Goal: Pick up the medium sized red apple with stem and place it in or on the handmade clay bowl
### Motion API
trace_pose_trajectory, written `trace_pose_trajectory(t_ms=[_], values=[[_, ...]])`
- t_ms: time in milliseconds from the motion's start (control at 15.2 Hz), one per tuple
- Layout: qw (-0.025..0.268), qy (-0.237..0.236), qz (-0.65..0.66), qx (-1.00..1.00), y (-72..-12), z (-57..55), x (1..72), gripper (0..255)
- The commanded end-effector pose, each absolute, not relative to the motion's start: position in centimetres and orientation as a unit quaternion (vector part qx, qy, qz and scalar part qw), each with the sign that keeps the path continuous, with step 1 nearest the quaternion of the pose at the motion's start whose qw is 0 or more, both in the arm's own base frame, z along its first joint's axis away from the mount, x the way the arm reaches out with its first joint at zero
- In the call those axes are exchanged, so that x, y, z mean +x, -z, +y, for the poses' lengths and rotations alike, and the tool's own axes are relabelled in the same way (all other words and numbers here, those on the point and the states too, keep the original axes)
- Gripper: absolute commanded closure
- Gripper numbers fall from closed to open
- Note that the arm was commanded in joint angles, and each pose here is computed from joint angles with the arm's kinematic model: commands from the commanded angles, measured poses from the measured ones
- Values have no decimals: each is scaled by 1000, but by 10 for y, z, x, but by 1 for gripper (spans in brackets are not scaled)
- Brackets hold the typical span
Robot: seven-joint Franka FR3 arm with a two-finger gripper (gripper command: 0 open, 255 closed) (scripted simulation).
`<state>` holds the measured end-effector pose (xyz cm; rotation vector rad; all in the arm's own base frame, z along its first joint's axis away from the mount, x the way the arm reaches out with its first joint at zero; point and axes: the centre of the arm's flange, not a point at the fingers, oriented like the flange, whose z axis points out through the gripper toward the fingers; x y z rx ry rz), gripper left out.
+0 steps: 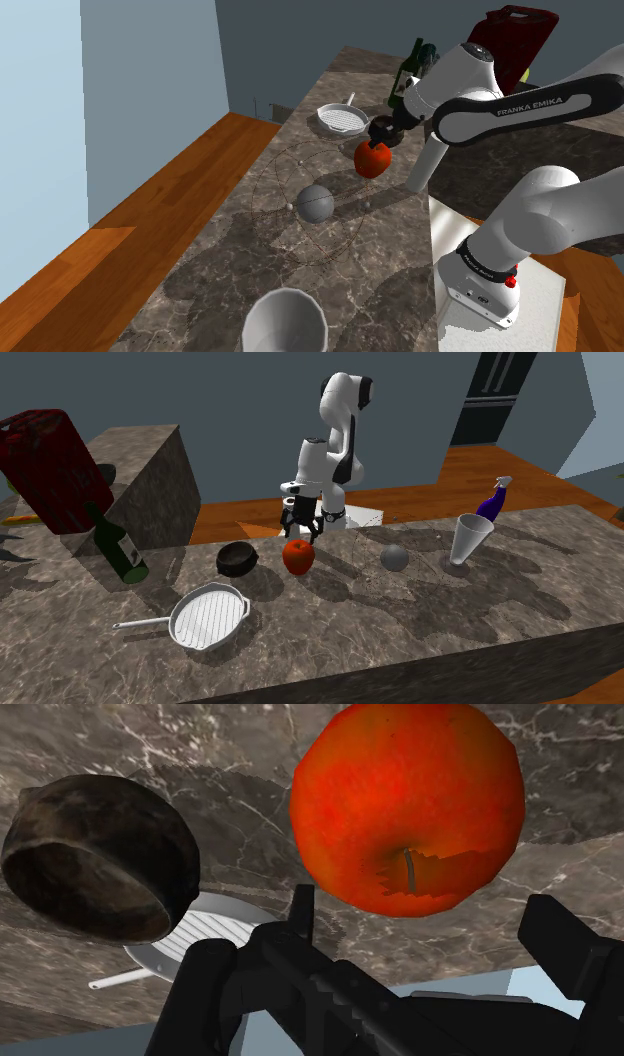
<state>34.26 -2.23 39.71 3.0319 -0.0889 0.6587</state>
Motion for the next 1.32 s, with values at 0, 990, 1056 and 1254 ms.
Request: trace_pose_trajectory(t_ms=[0, 990, 1056, 1254], values=[[19, -212, -29, 977, -397, -22, 343, 0], [19, -212, -29, 977, -423, -22, 343, 255], [19, -212, -29, 977, -429, -22, 343, 255], [19, -212, -29, 977, -445, -22, 343, 255]])
